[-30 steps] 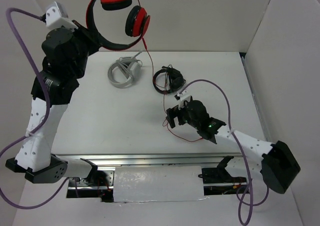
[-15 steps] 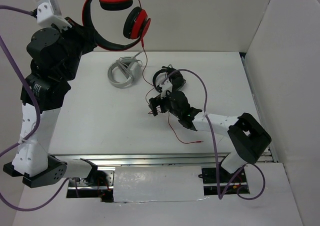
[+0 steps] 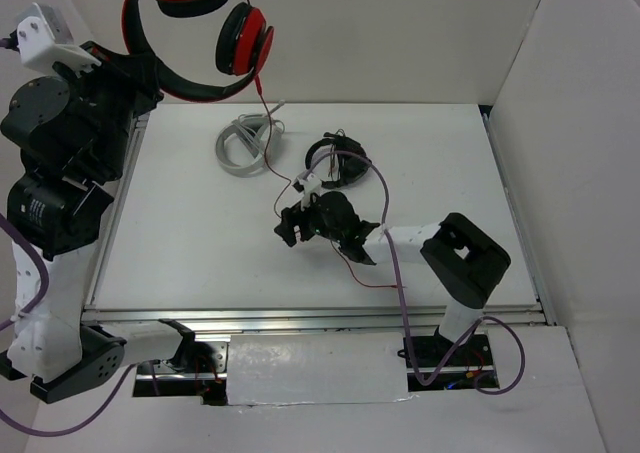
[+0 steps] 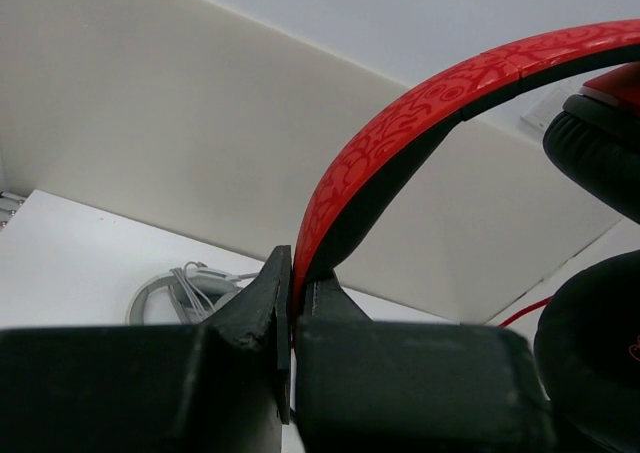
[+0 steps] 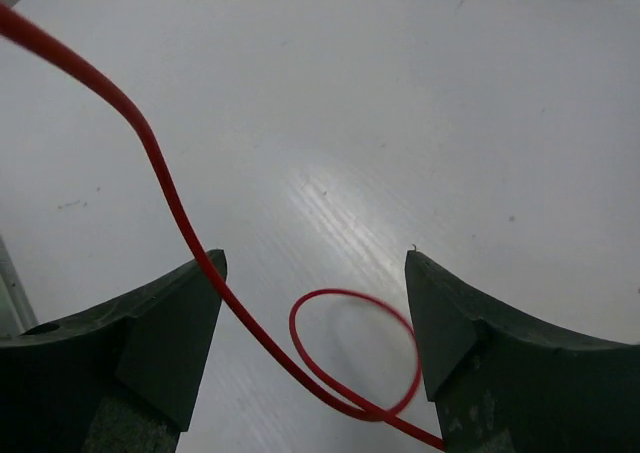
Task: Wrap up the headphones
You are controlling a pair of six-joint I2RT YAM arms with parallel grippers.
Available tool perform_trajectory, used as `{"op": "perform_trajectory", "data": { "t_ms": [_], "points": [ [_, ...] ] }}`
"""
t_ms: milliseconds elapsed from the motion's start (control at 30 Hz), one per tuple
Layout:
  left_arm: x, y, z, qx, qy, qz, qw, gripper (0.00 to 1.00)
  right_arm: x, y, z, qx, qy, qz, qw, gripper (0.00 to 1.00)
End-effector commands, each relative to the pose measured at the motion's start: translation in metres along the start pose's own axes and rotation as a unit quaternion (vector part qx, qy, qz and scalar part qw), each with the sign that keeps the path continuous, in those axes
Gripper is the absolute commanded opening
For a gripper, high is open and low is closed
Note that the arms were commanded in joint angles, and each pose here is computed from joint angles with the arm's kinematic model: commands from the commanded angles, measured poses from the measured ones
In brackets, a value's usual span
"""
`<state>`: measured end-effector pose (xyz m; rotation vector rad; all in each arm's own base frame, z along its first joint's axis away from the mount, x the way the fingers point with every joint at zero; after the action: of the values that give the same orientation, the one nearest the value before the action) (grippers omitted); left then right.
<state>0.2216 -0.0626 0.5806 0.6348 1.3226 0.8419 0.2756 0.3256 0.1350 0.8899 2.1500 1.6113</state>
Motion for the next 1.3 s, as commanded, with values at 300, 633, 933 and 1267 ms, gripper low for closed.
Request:
{"op": "perform_trajectory", "data": {
  "t_ms": [300,633,933,1267],
  "points": [
    [0.004,0.025,0.006,-0.095,0.048,-0.036,0.994,0.00,0.041,-0.018,-0.033,-0.018,0.056,0.025,0.998,0.00],
    [0.063,-0.080,0.076,-0.091,0.245,0.072,0.963,0.00,0.068,0.015,-0.147,-0.010,-0.131,-0.095,0.987,0.00],
    [0.097,-0.213,0.104,0.036,0.121,0.204,0.971,0.00,0.065,0.143,-0.206,-0.128,-0.266,-0.233,0.927,0.00],
    [0.105,-0.300,0.071,0.139,0.002,0.230,0.963,0.00,0.033,0.234,-0.230,-0.165,-0.299,-0.309,0.888,0.00]
  ]
}}
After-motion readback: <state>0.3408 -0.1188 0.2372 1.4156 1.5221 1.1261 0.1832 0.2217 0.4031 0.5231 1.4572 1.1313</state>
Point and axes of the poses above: each gripper's point midway between its finger pads, its own z axis out along the fingers, its own x axis along the line the jaws close on, y = z × x, the point moved 7 cm from there along -z, back along the fingers, and after that the axes turned 6 degrees about -z, right-handed, at the moved point
